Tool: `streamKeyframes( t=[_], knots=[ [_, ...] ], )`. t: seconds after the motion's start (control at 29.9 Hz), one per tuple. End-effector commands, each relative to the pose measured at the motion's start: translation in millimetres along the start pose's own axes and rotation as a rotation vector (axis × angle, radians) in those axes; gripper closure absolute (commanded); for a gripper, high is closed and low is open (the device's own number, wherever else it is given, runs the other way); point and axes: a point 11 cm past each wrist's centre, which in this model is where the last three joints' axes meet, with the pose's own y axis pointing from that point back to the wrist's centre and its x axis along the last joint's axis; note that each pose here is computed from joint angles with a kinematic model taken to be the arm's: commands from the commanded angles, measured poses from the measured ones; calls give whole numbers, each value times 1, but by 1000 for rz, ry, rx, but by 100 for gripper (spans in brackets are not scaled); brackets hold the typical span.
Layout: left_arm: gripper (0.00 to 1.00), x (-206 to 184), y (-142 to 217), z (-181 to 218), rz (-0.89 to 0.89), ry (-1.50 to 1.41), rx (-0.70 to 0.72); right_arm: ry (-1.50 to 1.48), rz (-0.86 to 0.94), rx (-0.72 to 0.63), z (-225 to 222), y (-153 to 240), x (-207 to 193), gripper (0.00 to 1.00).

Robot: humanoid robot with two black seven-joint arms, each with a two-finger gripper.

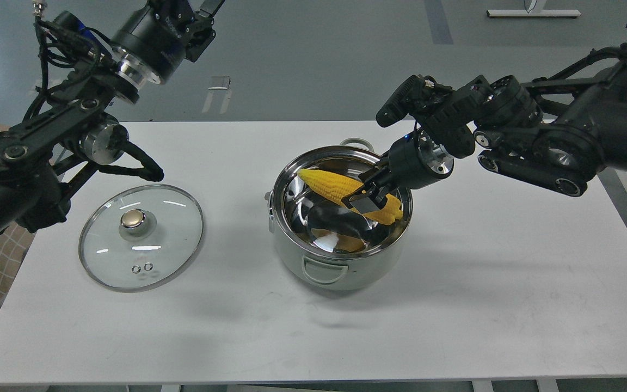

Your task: Open pot and put corn in

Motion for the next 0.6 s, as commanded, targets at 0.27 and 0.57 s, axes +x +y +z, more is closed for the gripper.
streamKeyframes(
  t=[0.27,0.57],
  knots=[
    [3,-1,0,-4,-3,-1,11,-271,356,-25,42,54,64,5],
    [3,-21,-9,-36,4,58,47,-779,787,-29,125,83,36,2]
  ],
)
